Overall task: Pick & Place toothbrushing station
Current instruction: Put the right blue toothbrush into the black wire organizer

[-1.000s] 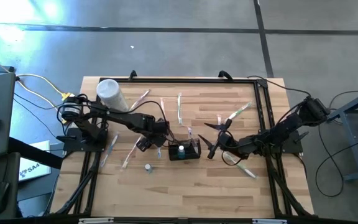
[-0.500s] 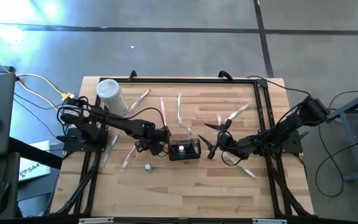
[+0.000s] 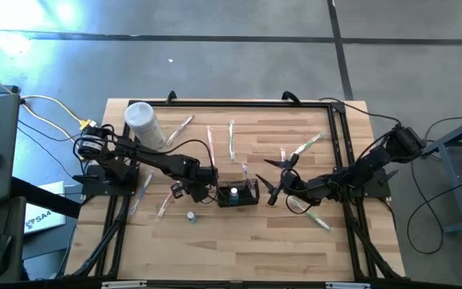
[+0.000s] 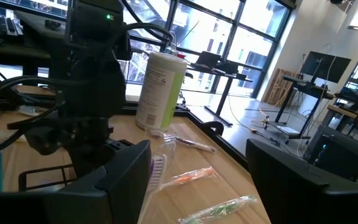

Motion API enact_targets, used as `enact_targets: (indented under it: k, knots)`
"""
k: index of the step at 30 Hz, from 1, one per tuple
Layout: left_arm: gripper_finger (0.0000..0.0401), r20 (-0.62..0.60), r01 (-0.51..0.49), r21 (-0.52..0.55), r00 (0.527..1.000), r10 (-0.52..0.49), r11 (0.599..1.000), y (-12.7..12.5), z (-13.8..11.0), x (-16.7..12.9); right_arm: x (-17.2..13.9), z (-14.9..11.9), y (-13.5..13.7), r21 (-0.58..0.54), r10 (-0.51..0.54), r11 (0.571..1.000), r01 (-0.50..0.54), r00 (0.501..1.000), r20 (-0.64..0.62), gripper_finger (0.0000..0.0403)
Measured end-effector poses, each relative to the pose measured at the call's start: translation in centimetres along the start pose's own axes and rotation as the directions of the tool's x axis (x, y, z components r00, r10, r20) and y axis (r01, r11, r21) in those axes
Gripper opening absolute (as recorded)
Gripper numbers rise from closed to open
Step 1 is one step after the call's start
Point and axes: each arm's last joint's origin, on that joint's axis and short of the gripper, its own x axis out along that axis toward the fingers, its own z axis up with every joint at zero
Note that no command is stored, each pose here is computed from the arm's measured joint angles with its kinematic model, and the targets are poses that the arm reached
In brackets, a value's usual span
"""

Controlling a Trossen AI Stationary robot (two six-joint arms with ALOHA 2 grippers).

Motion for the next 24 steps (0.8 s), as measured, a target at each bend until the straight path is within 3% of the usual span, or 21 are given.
enact_targets:
  k: [5,14,24]
  knots:
    - [0.0019,-0.003,0.005,-0.002,1.000,-0.005,1.000,-0.1,0.0,0.0,0.0,0.0,0.0,0.000,0.000,1.000,0.000,1.000,0.000,0.0254]
    - [0.0001,-0.012,-0.054,-0.033,0.999,0.053,0.998,0.2,0.0,-0.9,-0.1,-0.1,0.1,0.025,0.007,1.000,-0.007,1.000,-0.007,0.0254]
    - [0.0001,-0.205,-0.148,-0.067,0.970,0.131,0.987,-0.2,0.9,-7.8,-0.8,-0.1,0.5,0.021,-0.039,0.999,0.040,0.999,-0.025,0.0254]
